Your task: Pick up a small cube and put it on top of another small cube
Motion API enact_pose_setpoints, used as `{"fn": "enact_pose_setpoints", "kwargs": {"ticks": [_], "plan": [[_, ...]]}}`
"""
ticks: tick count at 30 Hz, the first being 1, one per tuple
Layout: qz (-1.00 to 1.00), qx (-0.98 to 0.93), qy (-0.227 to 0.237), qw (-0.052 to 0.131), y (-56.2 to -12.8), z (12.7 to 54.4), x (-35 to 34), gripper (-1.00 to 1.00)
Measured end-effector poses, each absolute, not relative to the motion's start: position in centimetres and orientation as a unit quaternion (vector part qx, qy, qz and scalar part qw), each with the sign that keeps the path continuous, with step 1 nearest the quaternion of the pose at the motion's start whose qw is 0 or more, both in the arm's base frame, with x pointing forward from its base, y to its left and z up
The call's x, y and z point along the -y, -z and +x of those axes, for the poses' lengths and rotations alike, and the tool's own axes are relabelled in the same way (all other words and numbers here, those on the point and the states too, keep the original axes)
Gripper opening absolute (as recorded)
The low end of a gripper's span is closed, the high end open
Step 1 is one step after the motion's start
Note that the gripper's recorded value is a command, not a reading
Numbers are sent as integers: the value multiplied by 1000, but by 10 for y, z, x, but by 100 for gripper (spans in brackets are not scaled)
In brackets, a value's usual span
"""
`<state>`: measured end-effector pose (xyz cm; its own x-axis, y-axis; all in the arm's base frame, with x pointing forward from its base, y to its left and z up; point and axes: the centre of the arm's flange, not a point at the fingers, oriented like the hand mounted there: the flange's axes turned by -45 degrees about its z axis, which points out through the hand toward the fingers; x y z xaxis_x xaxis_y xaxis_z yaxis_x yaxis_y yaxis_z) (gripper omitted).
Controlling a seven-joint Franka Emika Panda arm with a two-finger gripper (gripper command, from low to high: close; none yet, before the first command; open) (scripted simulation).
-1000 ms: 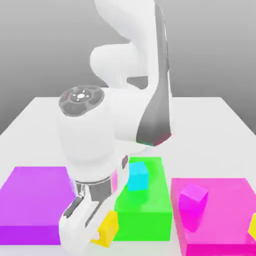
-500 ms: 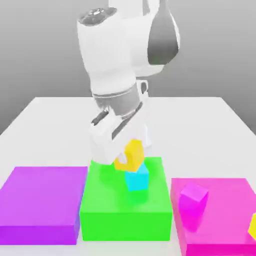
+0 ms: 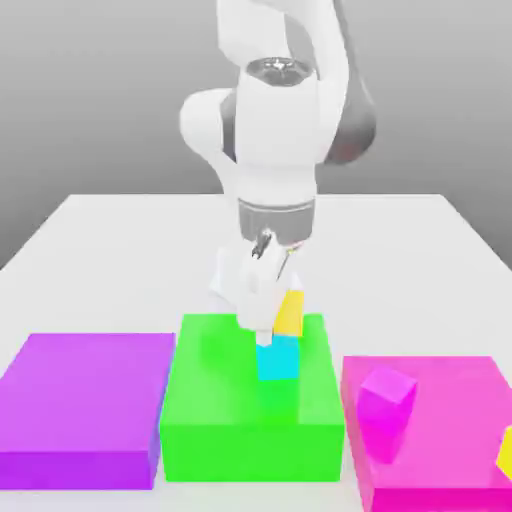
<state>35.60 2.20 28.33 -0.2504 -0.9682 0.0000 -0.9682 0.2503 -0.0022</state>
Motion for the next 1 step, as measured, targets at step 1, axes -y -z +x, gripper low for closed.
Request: {"fn": "enact_pose_setpoints", "kwargs": {"ticks": [1], "plan": [[-612, -791, 1, 1, -283, 356, -22, 100]]}}
